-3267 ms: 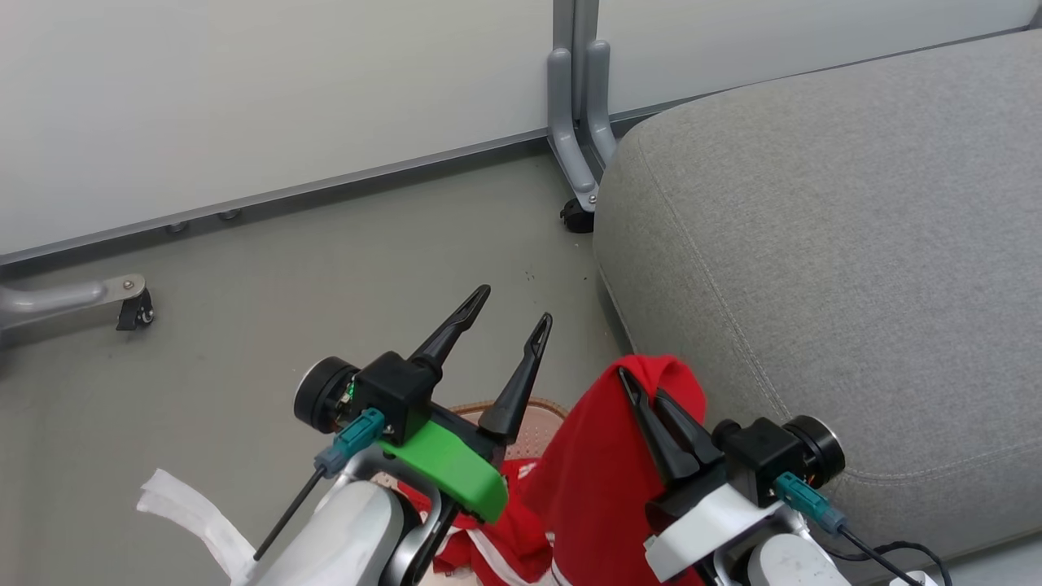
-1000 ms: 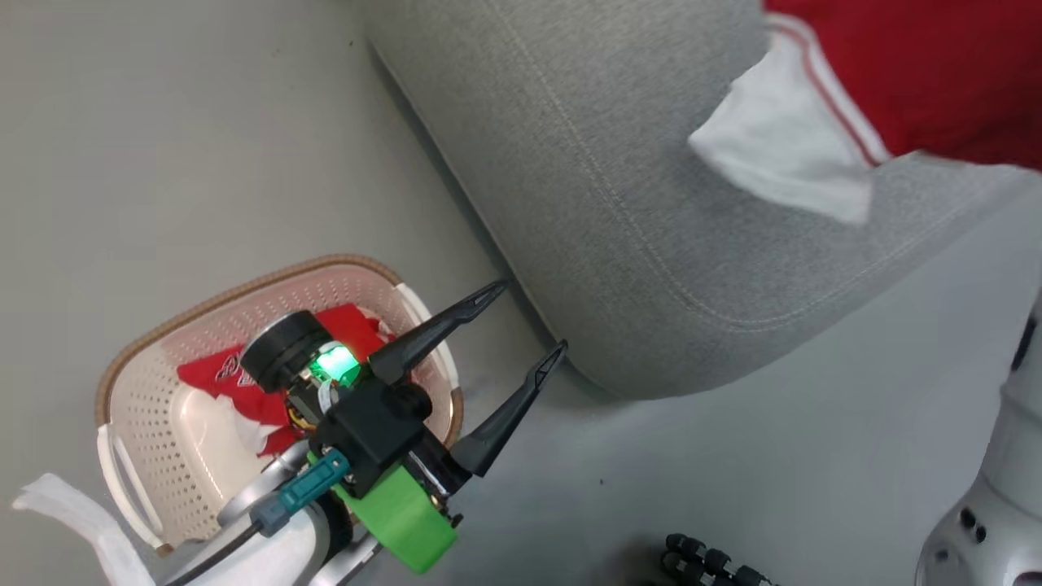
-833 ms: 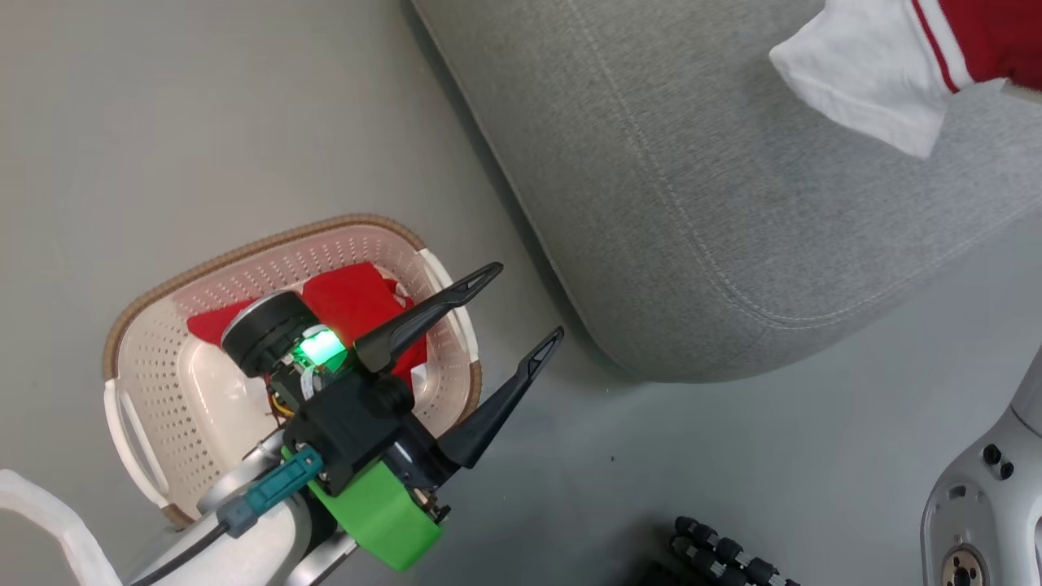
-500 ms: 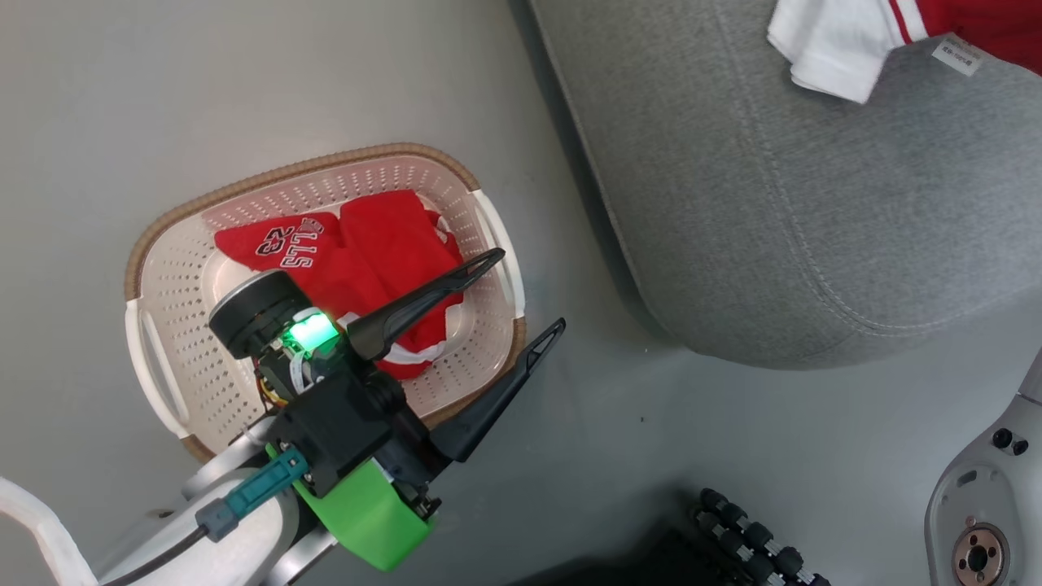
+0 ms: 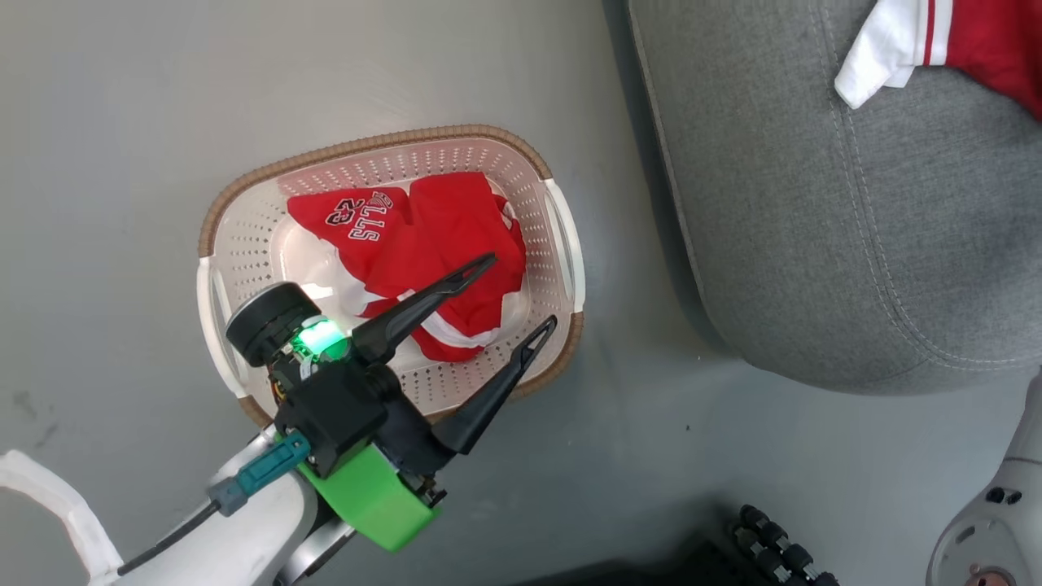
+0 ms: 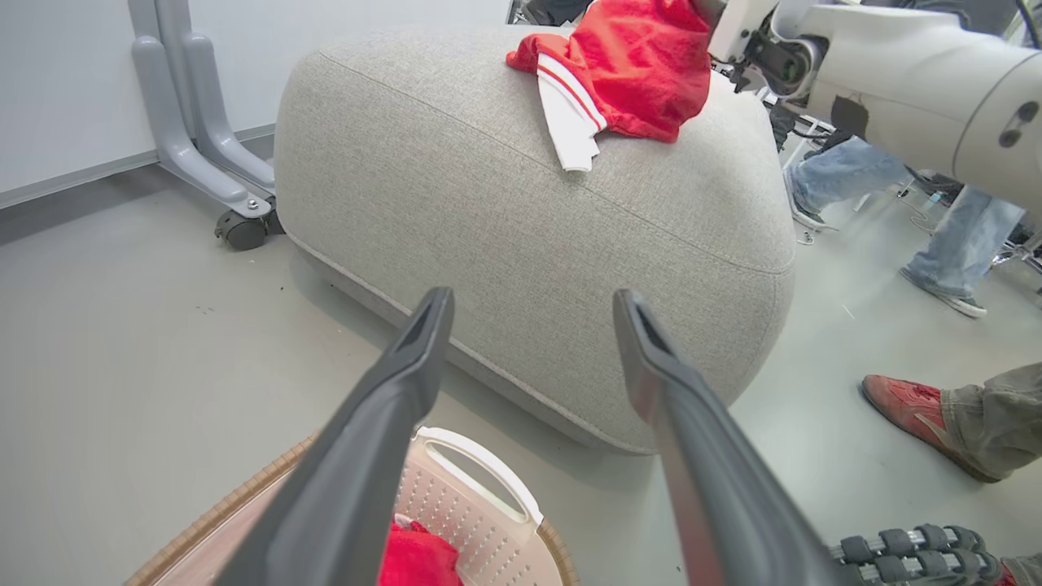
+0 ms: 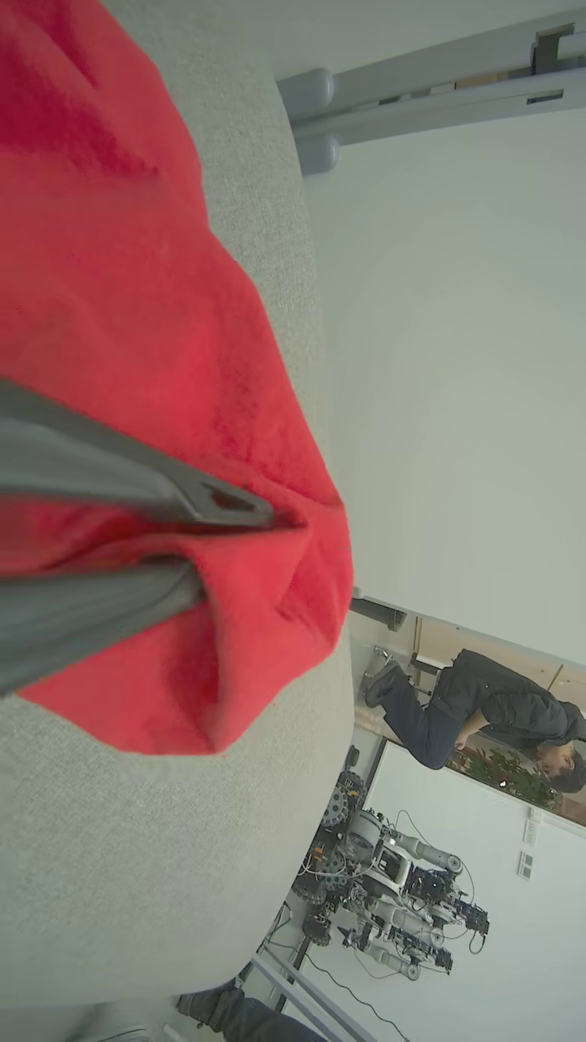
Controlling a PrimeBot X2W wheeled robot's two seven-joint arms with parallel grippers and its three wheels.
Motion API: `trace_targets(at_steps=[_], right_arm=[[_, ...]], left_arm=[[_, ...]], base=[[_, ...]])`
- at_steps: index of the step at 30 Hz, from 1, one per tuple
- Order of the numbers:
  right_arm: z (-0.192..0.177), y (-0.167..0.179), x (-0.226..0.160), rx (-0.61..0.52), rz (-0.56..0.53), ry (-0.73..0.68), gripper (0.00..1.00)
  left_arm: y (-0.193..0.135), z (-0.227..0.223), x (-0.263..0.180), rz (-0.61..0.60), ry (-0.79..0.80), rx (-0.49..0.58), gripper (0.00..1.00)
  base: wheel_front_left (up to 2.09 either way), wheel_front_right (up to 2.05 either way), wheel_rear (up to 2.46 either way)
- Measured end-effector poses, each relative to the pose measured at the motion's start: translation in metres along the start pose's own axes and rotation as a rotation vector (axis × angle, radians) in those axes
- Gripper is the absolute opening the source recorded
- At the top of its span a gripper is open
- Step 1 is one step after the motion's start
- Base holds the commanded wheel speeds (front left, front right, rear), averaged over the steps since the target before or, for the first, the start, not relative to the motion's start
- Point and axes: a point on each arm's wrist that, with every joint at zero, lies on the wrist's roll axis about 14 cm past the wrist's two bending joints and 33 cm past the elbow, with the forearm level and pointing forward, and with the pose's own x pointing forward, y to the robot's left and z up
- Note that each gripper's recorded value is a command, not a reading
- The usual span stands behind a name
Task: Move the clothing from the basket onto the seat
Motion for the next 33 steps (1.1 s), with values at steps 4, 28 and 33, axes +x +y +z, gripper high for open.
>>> trace_targets(at_steps=[4,28,33], right_arm=[[0.000,-0.005,-0.020,0.001,0.020,0.024,1.00],[0.045,0.115,-0.222,0.262,0.639,0.095,1.00],[0.084,0.126,-0.241,0.316,0.708,-0.001,1.00]], left_arm=[[0.000,0.008,-0.002,0.054,-0.020,0.000,1.00],[0.008,0.066,-0.130,0.725,-0.224,0.006,1.00],[-0.001,0.086,-0.179,0.852,-0.309,0.087,1.00]], base=[[0.00,0.00,0.00],[0.00,0.00,0.00],[0.00,0.00,0.00]])
